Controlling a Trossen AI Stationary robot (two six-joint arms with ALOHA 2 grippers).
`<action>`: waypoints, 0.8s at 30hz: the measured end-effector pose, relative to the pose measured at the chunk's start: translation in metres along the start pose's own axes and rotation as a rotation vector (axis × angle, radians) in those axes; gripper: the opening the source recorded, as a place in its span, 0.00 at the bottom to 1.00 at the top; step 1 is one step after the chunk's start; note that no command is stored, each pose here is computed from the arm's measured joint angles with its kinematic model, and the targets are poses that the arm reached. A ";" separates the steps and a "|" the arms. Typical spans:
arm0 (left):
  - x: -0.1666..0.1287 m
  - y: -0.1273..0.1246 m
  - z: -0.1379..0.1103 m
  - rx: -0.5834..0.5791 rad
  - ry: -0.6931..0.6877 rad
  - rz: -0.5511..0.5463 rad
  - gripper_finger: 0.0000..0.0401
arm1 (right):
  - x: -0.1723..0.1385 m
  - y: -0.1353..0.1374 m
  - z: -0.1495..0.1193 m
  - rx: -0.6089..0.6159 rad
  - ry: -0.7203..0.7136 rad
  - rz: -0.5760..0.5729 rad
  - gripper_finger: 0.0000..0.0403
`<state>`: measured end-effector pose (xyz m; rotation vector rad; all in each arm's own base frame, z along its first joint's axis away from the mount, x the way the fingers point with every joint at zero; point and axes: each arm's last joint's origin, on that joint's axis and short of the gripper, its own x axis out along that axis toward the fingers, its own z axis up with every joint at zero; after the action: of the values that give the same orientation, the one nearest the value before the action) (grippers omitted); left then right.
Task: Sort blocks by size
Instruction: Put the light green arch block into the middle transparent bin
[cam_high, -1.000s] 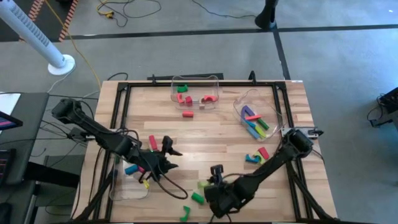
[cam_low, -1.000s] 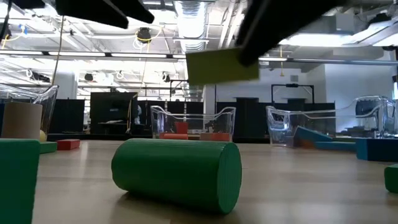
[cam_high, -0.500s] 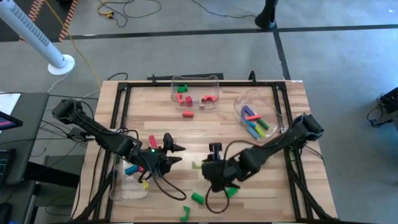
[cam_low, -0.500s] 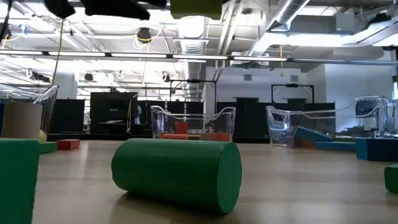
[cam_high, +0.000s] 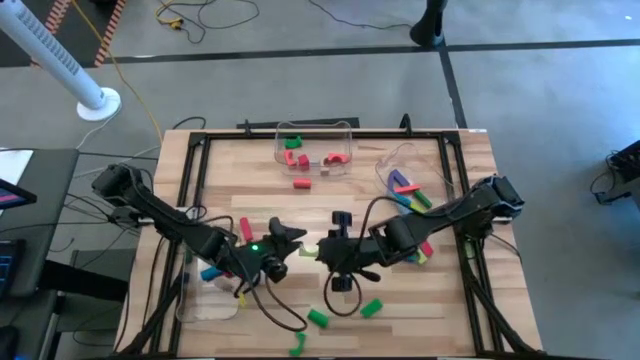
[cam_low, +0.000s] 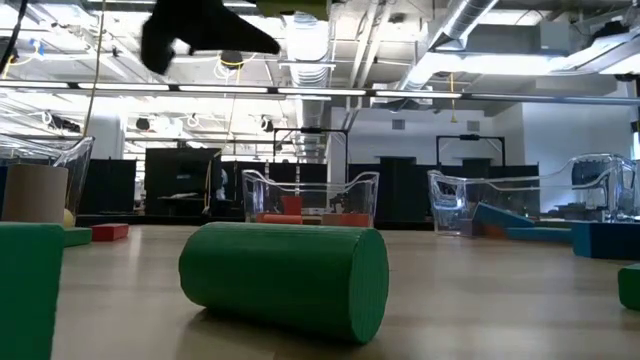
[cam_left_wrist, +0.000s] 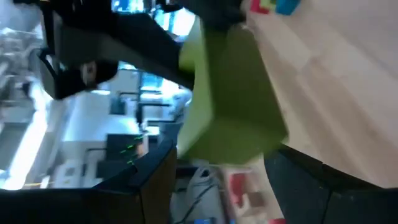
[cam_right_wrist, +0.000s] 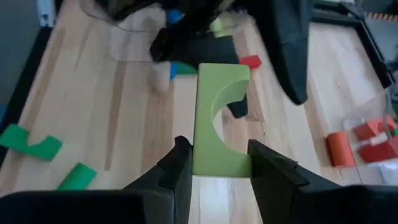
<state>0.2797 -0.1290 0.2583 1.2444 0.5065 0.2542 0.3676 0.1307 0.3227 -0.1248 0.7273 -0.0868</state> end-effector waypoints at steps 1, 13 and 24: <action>0.002 -0.001 0.002 0.010 0.009 0.020 0.58 | 0.001 -0.003 0.001 0.016 0.001 0.005 0.39; 0.008 0.000 0.010 -0.023 0.008 0.099 0.58 | 0.005 -0.016 0.001 0.094 0.022 -0.008 0.39; 0.008 0.000 0.008 -0.026 0.065 0.124 0.47 | 0.009 -0.026 0.004 0.162 0.005 -0.024 0.39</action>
<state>0.2905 -0.1321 0.2587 1.2472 0.4805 0.4060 0.3759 0.1046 0.3240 0.0216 0.7208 -0.1687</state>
